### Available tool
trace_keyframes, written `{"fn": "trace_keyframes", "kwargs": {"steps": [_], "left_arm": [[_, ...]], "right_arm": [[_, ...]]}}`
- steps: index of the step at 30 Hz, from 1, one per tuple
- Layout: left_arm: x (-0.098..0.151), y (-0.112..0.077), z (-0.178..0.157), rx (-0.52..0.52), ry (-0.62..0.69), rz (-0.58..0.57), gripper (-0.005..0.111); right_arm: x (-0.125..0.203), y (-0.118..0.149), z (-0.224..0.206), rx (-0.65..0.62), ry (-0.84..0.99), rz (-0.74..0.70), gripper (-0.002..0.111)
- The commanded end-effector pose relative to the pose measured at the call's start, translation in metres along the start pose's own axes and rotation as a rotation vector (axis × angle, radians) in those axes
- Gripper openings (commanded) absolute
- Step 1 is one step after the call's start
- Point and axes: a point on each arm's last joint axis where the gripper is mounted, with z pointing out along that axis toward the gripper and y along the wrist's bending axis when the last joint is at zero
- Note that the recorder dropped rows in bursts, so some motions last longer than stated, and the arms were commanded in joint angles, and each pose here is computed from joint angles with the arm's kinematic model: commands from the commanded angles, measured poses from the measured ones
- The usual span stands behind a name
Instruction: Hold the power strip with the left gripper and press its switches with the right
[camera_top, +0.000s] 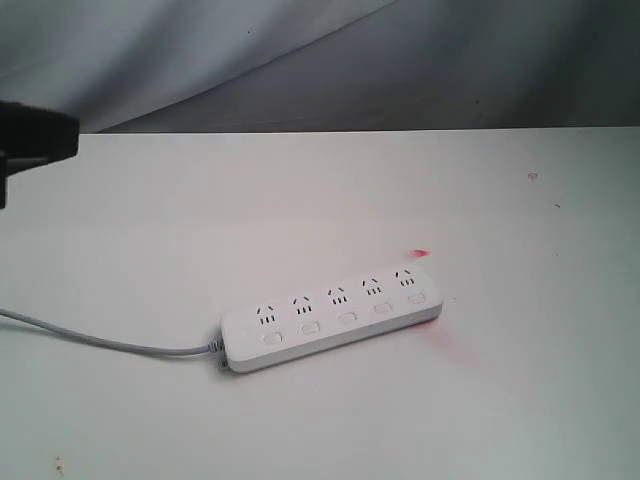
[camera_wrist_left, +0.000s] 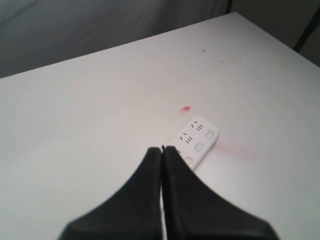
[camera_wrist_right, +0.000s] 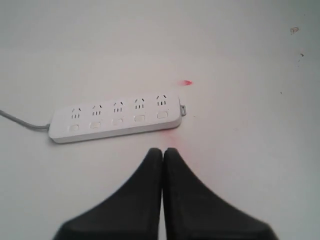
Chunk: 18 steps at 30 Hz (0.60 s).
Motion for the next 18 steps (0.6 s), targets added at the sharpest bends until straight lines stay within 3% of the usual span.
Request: {"fn": "trace_keyframes", "kwargs": {"steps": [1, 6, 11, 15, 18], "left_arm": [[0.022, 0.0, -0.015, -0.011, -0.044, -0.079, 0.0], [0.051, -0.002, -0.032, -0.005, -0.071, -0.119, 0.0], [0.069, -0.001, -0.035, -0.006, -0.082, -0.152, 0.0], [0.077, 0.006, -0.028, -0.023, -0.22, -0.267, 0.0], [0.082, 0.012, -0.02, -0.045, -0.314, -0.276, 0.0]], "right_arm": [[0.03, -0.016, -0.028, -0.045, -0.062, 0.087, 0.0], [0.072, -0.038, -0.057, -0.091, -0.116, 0.167, 0.0], [0.089, -0.049, -0.074, -0.132, -0.199, 0.225, 0.0], [0.086, -0.043, -0.058, -0.197, -0.278, 0.301, 0.0], [0.08, -0.034, -0.032, -0.277, -0.401, 0.29, 0.0]]}}
